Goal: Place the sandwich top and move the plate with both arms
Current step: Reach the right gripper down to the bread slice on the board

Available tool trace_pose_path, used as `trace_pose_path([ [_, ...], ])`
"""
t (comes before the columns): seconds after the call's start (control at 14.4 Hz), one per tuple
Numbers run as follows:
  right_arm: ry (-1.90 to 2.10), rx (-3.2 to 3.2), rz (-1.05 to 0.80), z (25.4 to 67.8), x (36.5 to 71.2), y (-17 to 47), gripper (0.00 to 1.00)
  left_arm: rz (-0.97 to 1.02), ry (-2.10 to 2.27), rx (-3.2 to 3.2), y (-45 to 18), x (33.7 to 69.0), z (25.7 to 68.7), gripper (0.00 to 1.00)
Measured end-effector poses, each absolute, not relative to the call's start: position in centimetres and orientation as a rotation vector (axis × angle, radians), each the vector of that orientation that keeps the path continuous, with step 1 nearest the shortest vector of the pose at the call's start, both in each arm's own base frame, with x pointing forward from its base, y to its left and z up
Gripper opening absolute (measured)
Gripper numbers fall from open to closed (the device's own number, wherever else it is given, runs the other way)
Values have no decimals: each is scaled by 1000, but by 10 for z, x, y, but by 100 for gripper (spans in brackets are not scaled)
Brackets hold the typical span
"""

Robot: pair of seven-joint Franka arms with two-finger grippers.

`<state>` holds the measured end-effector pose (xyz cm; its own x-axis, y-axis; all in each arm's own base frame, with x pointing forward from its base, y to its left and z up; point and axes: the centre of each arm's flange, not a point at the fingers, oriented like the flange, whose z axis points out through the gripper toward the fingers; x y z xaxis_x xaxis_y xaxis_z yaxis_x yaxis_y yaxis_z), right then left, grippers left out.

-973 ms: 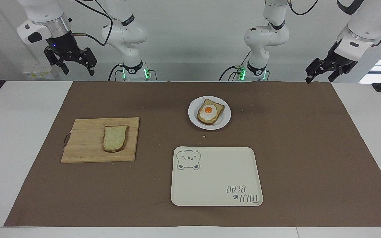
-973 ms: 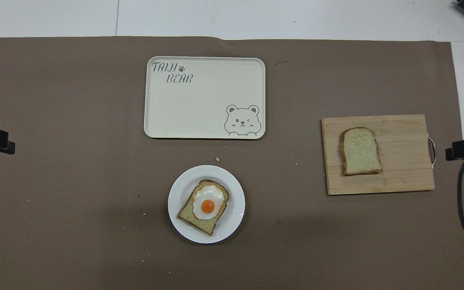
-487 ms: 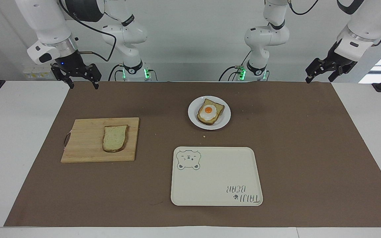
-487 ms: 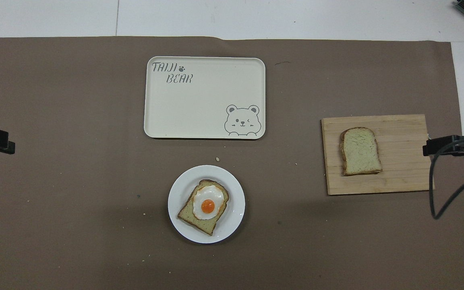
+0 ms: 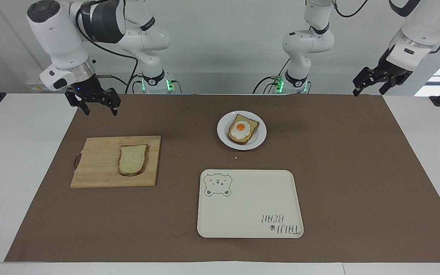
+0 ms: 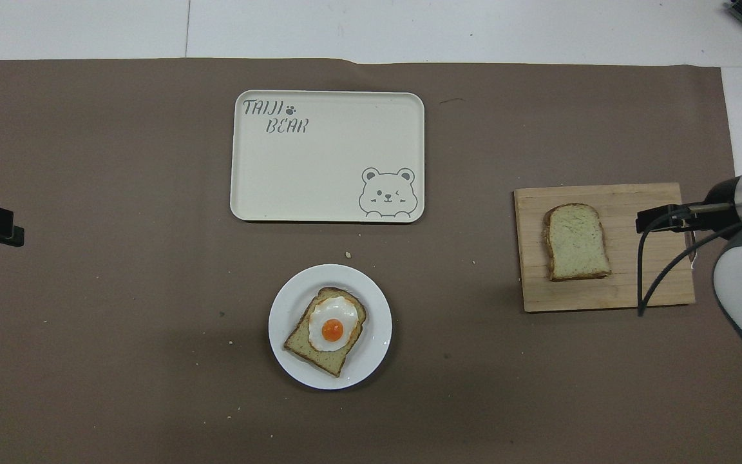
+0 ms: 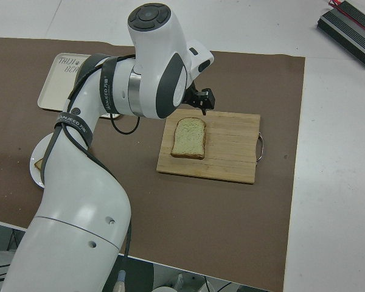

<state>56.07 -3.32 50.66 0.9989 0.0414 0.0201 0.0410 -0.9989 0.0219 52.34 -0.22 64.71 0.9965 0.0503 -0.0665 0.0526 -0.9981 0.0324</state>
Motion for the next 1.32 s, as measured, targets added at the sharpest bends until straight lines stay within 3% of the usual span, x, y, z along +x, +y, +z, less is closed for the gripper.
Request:
trace_pose_path([
  [0.63,214,3231,82,394,600,-37,100,-102,80,3105,-2,523,647,100],
  [1.32,155,3311,122,362,610,-39,100,-102,80,3105,-2,523,647,100],
])
